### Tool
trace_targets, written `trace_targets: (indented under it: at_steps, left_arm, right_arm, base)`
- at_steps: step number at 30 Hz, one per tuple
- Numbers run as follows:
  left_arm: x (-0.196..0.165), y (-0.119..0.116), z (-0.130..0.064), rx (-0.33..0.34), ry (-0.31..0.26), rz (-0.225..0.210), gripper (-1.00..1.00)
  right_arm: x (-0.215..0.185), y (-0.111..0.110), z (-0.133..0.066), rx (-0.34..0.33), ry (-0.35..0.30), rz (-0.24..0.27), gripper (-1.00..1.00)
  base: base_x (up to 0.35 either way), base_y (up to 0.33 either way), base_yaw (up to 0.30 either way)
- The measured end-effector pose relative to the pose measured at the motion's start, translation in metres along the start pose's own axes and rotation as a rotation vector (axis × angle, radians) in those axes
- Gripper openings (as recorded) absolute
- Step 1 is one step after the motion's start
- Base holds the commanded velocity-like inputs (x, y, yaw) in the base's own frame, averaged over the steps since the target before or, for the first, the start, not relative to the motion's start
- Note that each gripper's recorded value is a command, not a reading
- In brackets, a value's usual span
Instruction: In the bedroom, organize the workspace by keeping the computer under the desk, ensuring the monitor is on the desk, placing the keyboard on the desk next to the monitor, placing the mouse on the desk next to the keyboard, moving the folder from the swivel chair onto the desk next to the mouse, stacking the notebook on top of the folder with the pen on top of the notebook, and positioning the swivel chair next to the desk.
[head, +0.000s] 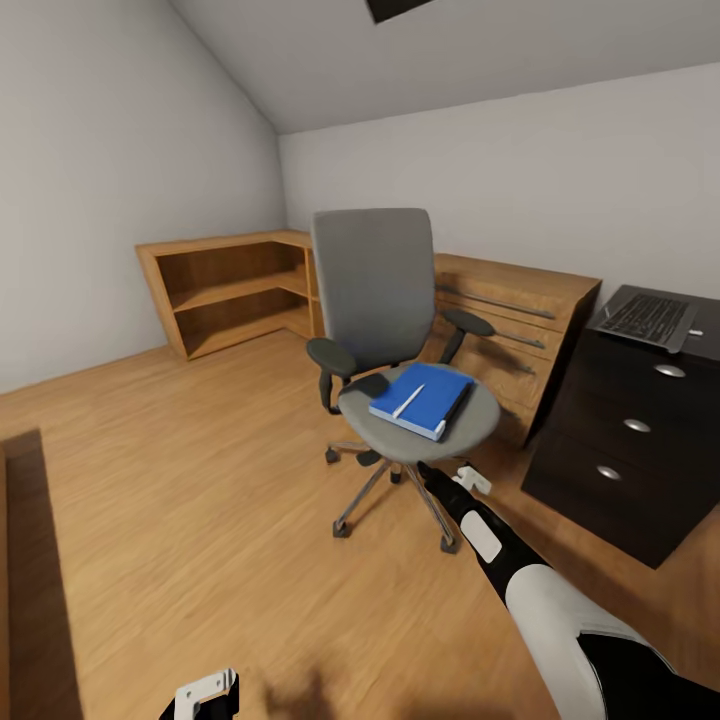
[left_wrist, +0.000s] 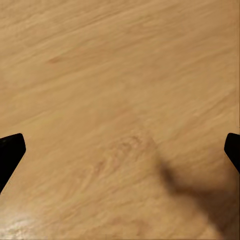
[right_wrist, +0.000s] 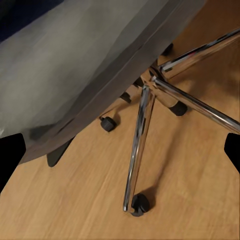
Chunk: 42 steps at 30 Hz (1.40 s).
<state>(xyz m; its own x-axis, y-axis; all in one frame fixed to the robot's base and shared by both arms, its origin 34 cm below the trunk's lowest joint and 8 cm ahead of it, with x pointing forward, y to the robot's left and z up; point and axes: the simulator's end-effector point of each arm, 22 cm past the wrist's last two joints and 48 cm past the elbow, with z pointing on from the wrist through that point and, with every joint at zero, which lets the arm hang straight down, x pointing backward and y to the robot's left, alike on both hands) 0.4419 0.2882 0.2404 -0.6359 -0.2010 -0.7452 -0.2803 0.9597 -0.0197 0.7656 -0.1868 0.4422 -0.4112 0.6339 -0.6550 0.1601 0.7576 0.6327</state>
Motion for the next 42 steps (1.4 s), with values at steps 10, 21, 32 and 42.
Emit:
trace_targets:
  at_steps: [10, 21, 32, 42]
  left_arm:
    - [0.0001, 0.0, 0.0, 0.0, 0.0, 0.0, 1.0]
    - [0.0003, 0.0, 0.0001, 0.0, 0.001, 0.001, 1.0]
    - [0.0002, -0.0001, 0.0001, 0.0, 0.0, 0.001, 1.0]
    - [0.0005, 0.0, 0.0003, 0.0, 0.001, 0.001, 1.0]
  right_arm:
    - [-0.0063, -0.0005, -0.0001, 0.002, -0.033, -0.009, 1.0]
    - [-0.0086, -0.0007, 0.0, 0.002, -0.04, -0.005, 1.0]
    - [-0.0089, -0.001, 0.0, 0.002, -0.041, -0.004, 1.0]
    - [-0.0088, -0.0015, 0.0002, 0.003, -0.041, -0.004, 1.0]
  base:
    - [0.254, 0.003, 0.0]
    - [0.119, 0.0, 0.0]
    - [0.002, 0.0, 0.0]
    - [-0.21, 0.0, 0.0]
